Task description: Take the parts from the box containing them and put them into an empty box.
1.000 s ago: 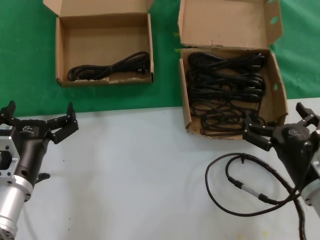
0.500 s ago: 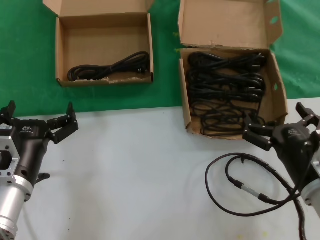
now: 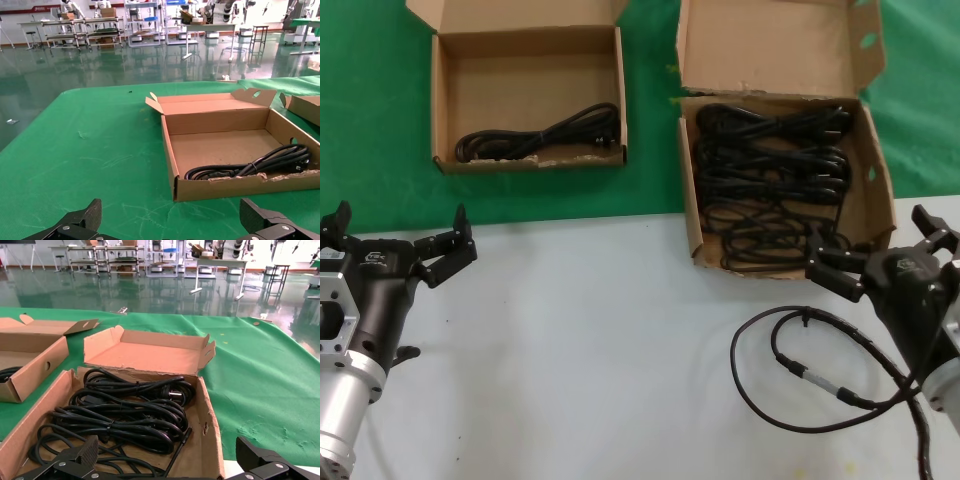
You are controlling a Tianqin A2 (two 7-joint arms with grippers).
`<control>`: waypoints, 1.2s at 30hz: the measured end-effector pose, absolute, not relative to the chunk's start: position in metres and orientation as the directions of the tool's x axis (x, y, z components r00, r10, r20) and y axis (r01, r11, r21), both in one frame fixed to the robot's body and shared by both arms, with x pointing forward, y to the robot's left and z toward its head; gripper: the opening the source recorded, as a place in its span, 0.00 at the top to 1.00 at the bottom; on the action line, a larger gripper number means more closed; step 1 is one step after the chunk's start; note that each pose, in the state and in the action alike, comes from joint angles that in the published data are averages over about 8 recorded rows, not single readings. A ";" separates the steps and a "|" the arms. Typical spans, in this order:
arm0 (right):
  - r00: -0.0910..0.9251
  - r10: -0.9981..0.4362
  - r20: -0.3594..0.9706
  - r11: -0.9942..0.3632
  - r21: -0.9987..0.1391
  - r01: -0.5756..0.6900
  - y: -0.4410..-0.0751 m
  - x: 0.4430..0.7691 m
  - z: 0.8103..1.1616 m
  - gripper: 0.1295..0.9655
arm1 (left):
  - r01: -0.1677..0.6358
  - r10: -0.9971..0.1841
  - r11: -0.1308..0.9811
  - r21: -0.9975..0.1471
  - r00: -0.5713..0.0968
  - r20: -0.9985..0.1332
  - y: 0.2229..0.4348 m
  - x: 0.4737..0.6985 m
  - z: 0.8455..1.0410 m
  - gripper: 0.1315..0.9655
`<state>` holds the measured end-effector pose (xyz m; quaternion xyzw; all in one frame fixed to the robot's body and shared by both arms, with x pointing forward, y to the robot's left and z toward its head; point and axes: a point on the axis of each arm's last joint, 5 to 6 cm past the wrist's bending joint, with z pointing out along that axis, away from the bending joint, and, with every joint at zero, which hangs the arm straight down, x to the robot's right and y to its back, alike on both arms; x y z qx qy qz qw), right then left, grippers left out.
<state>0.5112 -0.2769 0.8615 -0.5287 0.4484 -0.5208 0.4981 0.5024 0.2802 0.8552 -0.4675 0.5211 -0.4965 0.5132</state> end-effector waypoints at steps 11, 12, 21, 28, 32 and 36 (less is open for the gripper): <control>0.055 -0.993 0.104 -0.101 -0.994 0.045 -0.277 0.511 0.861 0.00 | 0.022 -0.997 0.070 -0.997 -0.036 -0.071 0.280 0.502 0.855 0.00; 0.055 -0.993 0.104 -0.101 -0.994 0.045 -0.277 0.511 0.861 0.00 | 0.022 -0.997 0.070 -0.997 -0.036 -0.071 0.280 0.502 0.855 0.00; 0.055 -0.993 0.104 -0.101 -0.994 0.045 -0.277 0.511 0.861 0.00 | 0.022 -0.997 0.070 -0.997 -0.036 -0.071 0.280 0.502 0.855 0.00; 0.055 -0.993 0.104 -0.101 -0.994 0.045 -0.277 0.511 0.861 0.00 | 0.022 -0.997 0.070 -0.997 -0.036 -0.071 0.280 0.502 0.855 0.00; 0.055 -0.993 0.104 -0.101 -0.994 0.045 -0.277 0.511 0.861 0.00 | 0.022 -0.997 0.070 -0.997 -0.036 -0.071 0.280 0.502 0.855 0.00; 0.055 -0.993 0.104 -0.101 -0.994 0.045 -0.277 0.511 0.861 0.00 | 0.022 -0.997 0.070 -0.997 -0.036 -0.071 0.280 0.502 0.855 0.00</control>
